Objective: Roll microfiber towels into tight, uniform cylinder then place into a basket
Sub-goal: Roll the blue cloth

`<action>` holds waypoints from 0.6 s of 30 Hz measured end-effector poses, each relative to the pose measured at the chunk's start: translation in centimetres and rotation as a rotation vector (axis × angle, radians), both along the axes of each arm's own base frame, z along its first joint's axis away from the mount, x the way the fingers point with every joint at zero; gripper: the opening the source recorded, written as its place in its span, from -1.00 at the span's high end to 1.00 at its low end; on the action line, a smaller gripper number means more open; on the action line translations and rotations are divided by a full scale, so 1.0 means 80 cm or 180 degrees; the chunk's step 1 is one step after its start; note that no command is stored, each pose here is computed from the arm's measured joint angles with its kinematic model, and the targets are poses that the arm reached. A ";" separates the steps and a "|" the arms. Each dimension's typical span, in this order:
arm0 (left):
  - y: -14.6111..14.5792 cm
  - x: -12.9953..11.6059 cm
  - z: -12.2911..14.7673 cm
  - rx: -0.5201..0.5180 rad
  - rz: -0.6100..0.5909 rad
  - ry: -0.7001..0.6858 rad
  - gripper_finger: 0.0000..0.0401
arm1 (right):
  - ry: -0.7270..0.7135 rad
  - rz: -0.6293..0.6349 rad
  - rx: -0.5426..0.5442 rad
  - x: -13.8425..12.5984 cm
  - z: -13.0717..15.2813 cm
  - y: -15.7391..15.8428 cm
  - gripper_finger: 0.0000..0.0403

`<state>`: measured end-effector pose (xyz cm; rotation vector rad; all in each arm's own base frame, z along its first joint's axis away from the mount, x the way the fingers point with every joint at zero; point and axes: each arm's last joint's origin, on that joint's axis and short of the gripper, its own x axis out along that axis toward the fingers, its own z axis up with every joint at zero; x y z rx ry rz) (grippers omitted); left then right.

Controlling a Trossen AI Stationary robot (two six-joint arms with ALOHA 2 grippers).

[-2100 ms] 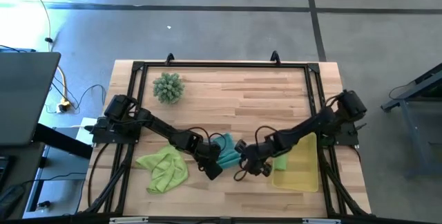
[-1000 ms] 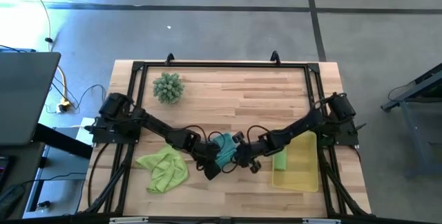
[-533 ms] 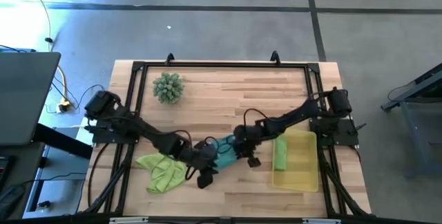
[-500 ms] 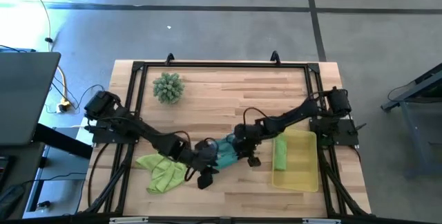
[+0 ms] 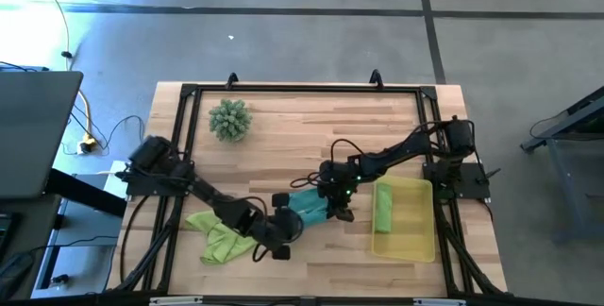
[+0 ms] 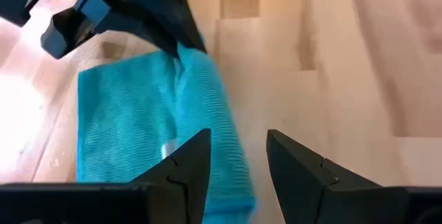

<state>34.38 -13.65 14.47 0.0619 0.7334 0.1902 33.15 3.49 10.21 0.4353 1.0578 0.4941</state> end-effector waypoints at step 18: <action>0.028 0.008 -0.039 -0.1157 0.0825 0.0394 0.56 | -0.0200 0.0189 -0.0171 0.000 0.005 0.000 0.82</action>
